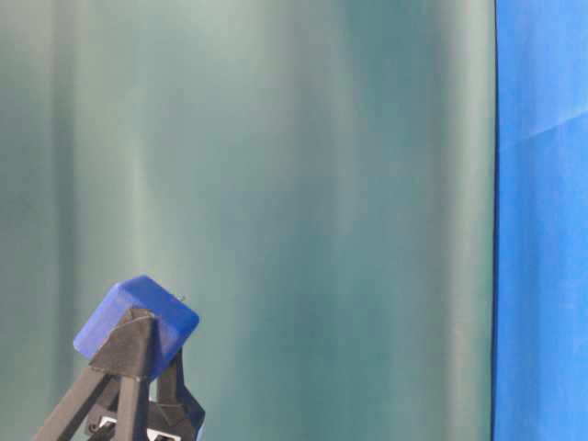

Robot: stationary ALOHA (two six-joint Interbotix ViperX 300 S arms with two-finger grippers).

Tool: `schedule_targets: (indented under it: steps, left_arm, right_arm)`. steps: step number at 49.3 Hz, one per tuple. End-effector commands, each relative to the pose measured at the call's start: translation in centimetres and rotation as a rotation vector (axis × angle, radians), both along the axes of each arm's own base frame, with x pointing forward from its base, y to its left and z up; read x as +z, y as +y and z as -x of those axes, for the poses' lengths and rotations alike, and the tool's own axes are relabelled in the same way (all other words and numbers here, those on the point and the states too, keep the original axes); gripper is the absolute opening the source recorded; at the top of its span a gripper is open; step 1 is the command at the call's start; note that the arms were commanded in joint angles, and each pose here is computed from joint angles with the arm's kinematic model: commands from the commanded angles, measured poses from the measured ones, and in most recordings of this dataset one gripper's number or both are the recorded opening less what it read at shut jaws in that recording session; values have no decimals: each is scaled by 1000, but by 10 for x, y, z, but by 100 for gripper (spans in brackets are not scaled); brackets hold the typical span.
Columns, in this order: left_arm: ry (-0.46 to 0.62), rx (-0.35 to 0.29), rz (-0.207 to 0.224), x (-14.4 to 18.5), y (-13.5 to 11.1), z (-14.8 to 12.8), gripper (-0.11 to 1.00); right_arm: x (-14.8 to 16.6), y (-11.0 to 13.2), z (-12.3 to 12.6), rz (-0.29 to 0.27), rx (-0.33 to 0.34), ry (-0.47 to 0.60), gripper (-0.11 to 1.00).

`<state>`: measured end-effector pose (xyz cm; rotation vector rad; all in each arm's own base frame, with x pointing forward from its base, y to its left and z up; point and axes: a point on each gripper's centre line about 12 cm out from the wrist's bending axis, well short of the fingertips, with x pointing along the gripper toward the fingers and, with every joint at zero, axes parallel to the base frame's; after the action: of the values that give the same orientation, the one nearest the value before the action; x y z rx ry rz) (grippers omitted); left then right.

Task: Handover the blue block to the right arm after grasping it with the left arm, then place it in the designated position.
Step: 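Move the right gripper to the cube and close it on the cube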

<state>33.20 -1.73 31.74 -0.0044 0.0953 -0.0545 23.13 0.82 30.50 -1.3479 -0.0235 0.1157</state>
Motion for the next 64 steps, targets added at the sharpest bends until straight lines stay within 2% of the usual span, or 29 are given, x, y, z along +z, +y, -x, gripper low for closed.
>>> schedule_targets:
  steps: [1, 16, 31, 49, 59, 64]
  left_arm:
    - [-29, 5, 4, 9, 2, 1, 48]
    - [-29, 4, 4, 9, 1, 1, 48]
    - [-29, 4, 4, 9, 1, 1, 48]
    - [-29, 4, 4, 9, 1, 1, 48]
    - [-27, 4, 4, 9, 1, 1, 48]
    - [-29, 5, 4, 9, 2, 1, 48]
  right_arm:
    - [14, 1, -6, -6, 11, -37, 94]
    - [24, 1, -44, -12, 24, -18, 94]
    - [36, 2, -100, -16, 40, -10, 94]
    - [36, 3, -165, -18, 53, 11, 94]
    - [39, 3, -189, -17, 52, 5, 94]
    - [40, 3, -194, -17, 52, 1, 94]
